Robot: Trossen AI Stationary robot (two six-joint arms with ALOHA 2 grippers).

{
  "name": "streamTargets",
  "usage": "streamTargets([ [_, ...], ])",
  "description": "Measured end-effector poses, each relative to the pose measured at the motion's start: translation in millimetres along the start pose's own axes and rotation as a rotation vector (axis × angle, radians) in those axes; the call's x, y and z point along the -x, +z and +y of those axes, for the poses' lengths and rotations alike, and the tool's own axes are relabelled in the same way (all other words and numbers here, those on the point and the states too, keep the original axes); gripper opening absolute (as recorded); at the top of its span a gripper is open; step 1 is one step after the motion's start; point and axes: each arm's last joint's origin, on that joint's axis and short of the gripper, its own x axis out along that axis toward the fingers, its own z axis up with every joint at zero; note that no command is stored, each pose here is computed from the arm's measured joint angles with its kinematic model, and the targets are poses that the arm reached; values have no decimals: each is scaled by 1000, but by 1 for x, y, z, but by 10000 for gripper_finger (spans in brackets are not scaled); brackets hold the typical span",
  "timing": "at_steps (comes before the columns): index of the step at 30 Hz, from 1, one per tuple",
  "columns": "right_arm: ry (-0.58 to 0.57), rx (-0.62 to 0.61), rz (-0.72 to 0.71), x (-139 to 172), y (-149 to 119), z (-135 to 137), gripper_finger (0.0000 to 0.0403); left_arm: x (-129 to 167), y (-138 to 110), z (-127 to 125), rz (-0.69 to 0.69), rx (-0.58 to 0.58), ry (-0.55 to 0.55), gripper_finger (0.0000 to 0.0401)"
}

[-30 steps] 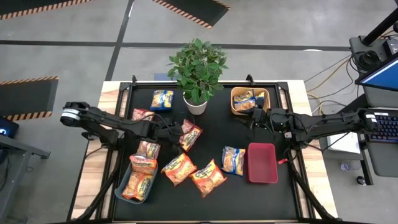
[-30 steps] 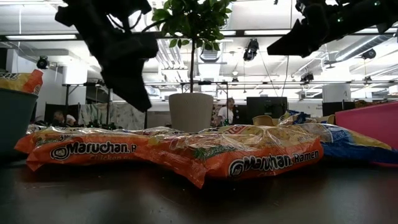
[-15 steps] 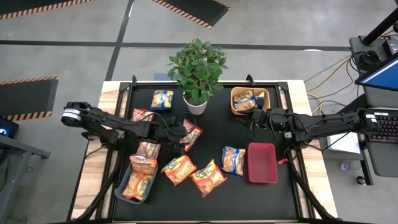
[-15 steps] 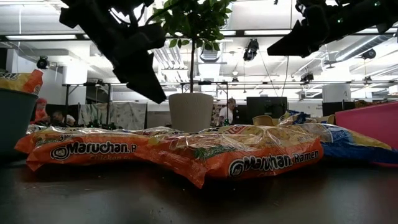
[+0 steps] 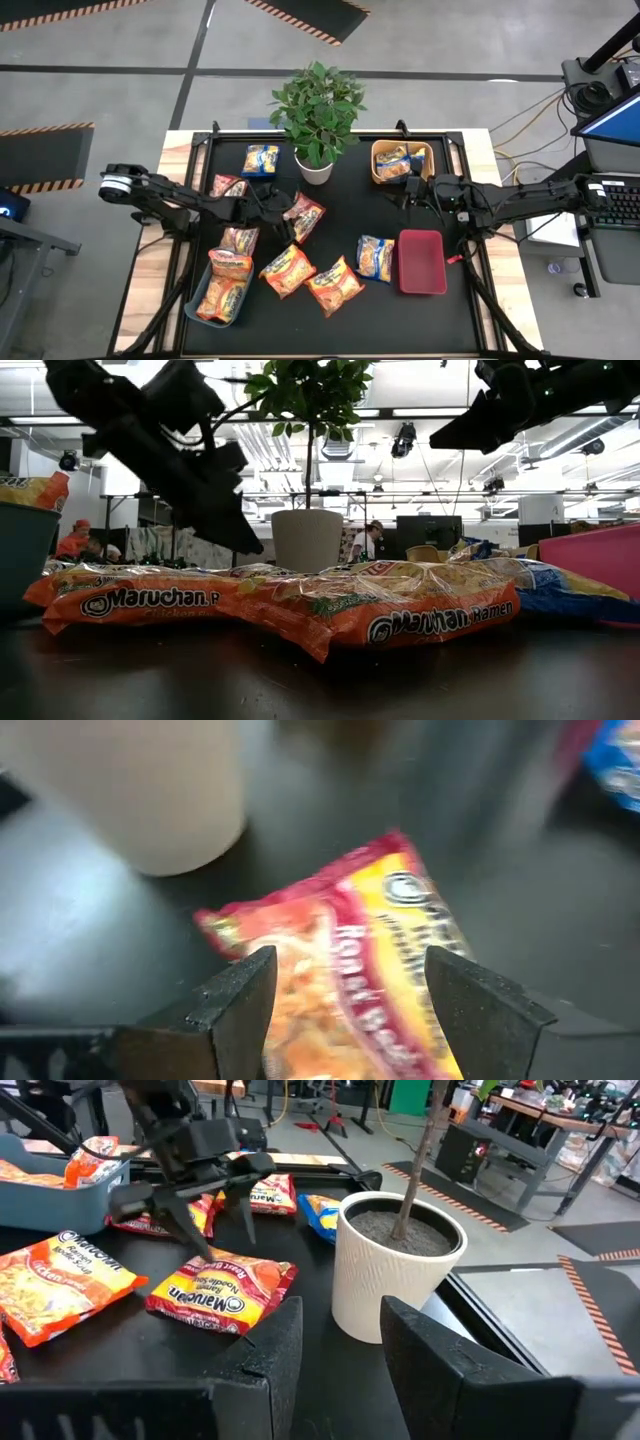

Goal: Sort Maruchan noodles
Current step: Put the red noodle pack into the pink bin

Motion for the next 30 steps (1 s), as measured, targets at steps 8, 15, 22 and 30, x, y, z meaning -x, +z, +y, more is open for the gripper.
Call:
streamTargets([
  [8,-1,-2,-7,0,1,0,123,-1,-20,8,-35,120,10,237],
  [15,-1,-2,-8,0,1,0,123,0,-29,12,-93,202,-15,234],
  [22,-1,-8,-8,0,1,0,123,-3,-34,13,-134,225,-32,233],
  [30,-2,-14,-15,0,1,0,123,-25,-41,5,-152,212,-36,233],
])
